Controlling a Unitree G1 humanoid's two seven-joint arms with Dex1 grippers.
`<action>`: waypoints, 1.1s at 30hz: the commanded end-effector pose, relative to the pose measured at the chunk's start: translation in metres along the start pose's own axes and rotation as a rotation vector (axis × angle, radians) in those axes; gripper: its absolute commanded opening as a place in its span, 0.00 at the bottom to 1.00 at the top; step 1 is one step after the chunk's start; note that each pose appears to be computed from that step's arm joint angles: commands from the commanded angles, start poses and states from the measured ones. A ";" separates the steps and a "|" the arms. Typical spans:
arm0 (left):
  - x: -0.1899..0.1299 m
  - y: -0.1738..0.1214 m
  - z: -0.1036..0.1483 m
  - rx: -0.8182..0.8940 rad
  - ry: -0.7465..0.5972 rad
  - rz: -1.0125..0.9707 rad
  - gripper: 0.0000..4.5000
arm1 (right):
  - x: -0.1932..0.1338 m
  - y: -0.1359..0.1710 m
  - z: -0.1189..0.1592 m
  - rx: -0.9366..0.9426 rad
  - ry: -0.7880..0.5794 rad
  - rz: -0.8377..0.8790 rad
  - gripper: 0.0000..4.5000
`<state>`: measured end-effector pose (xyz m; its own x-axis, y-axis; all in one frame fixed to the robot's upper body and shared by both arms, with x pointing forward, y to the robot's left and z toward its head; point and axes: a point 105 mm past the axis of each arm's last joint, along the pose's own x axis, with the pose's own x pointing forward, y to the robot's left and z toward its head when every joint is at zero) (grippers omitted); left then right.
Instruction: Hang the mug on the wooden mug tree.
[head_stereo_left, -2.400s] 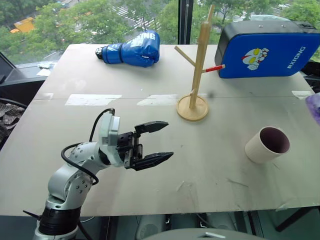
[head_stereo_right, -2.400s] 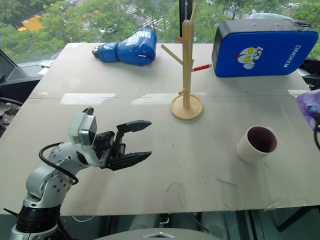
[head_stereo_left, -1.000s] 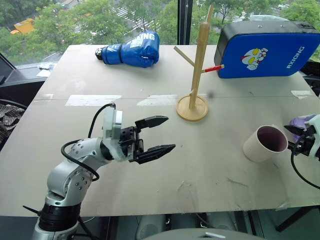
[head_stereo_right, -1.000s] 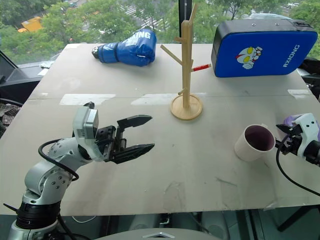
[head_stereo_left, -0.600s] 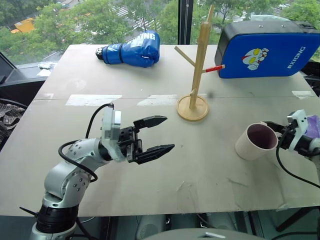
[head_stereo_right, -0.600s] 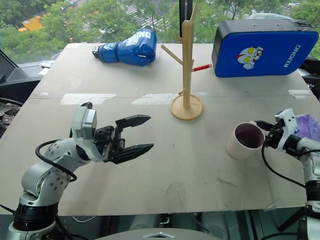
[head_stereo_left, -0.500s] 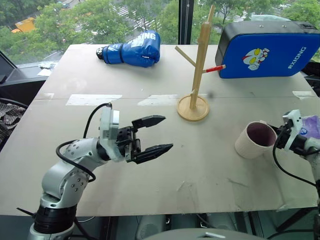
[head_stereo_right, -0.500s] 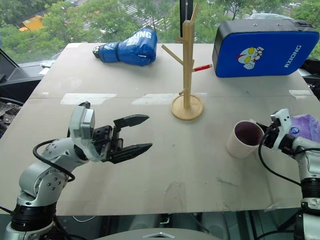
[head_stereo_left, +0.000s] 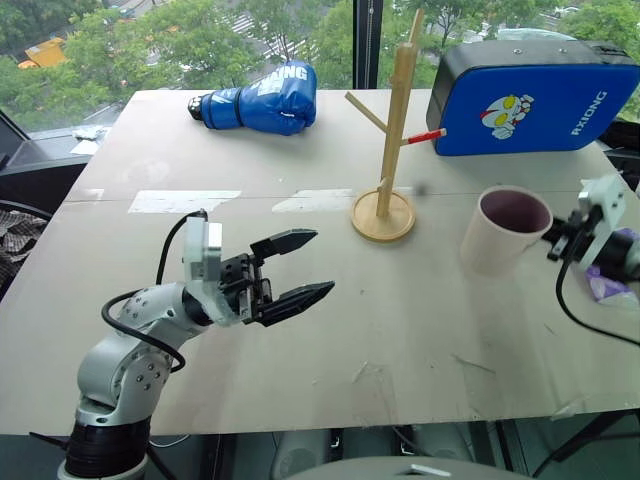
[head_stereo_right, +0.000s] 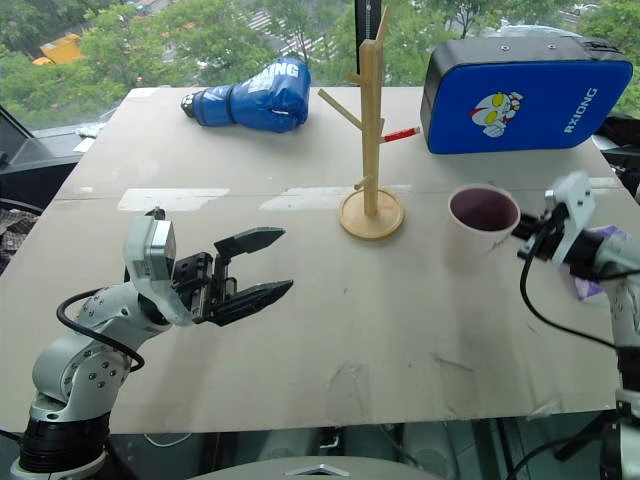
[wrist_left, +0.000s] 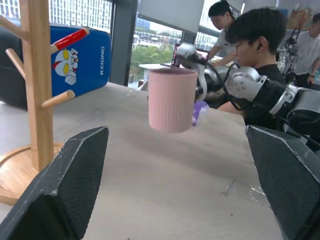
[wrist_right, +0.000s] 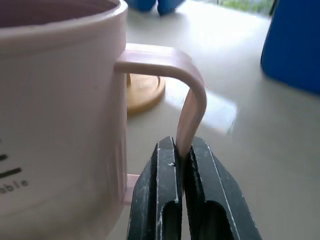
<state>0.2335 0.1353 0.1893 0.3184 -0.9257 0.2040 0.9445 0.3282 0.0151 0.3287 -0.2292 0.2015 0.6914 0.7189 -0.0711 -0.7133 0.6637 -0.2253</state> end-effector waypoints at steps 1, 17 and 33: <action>-0.006 0.002 0.006 0.027 -0.027 0.017 1.00 | 0.014 -0.002 0.035 -0.117 -0.030 0.050 0.01; -0.016 -0.005 0.002 0.045 -0.068 0.133 1.00 | 0.118 -0.014 0.081 -0.240 -0.005 0.319 0.01; -0.032 -0.003 0.013 0.107 -0.149 0.233 1.00 | 0.125 -0.026 0.063 -0.226 0.037 0.240 0.55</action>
<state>0.2224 0.1685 0.1877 0.5174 -0.7856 0.3395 0.8341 0.5516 0.0053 0.4273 -0.1282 0.2397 0.4681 0.8482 -0.2478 -0.8608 0.3744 -0.3446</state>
